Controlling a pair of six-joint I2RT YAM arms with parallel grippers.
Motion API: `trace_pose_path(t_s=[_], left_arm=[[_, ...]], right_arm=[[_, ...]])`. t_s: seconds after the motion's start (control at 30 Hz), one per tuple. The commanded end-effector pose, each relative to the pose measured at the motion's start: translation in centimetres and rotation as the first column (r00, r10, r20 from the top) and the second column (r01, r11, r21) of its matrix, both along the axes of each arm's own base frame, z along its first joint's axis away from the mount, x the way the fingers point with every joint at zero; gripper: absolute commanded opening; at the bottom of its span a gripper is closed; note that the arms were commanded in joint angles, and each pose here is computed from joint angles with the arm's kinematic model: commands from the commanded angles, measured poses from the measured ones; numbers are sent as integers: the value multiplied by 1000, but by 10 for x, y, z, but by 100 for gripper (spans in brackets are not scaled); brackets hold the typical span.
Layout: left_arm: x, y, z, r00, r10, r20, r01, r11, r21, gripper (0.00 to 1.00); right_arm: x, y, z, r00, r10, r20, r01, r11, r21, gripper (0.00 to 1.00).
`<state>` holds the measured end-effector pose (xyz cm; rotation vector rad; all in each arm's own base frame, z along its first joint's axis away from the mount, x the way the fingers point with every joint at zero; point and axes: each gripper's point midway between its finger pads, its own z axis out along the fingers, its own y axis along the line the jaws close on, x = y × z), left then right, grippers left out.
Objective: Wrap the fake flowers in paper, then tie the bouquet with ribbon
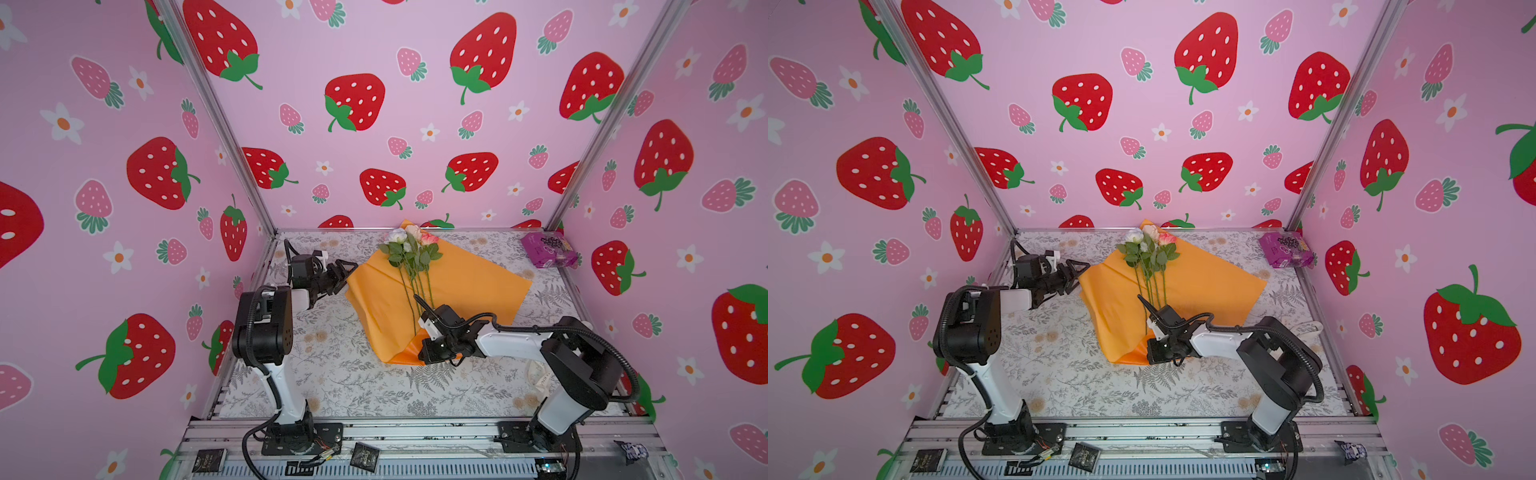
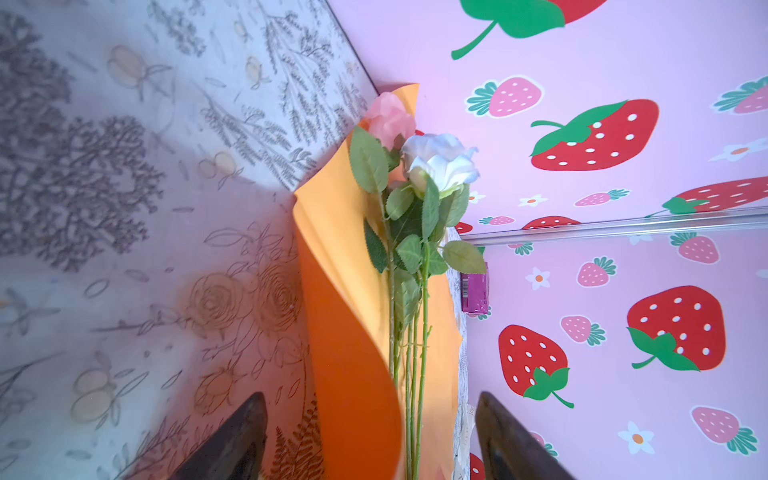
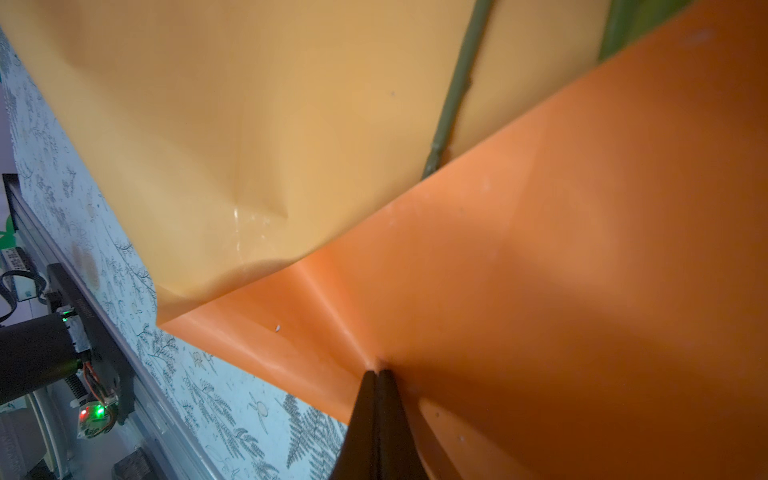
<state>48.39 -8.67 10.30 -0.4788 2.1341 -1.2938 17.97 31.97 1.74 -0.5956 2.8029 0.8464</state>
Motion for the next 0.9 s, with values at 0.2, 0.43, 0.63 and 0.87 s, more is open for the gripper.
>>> trace_pose_path(t_s=[0.2,0.43,0.63,0.87], left_arm=[[-11,-18,-12,990,-122,-67,123,992,10,79],[-44,-23,6,969,-234,-85,238,970,47,71],[-59,-39,12,941,-330,-82,324,943,-73,69],[-65,-62,18,935,-347,-70,332,928,-170,68]], right_arm=[[-1,-22,-25,999,-30,-28,27,992,-122,2],[2,-22,-21,999,-33,-17,31,992,-119,2],[2,-23,-21,999,-31,-15,29,992,-119,2],[5,-26,-20,999,-46,-4,45,991,-124,2]])
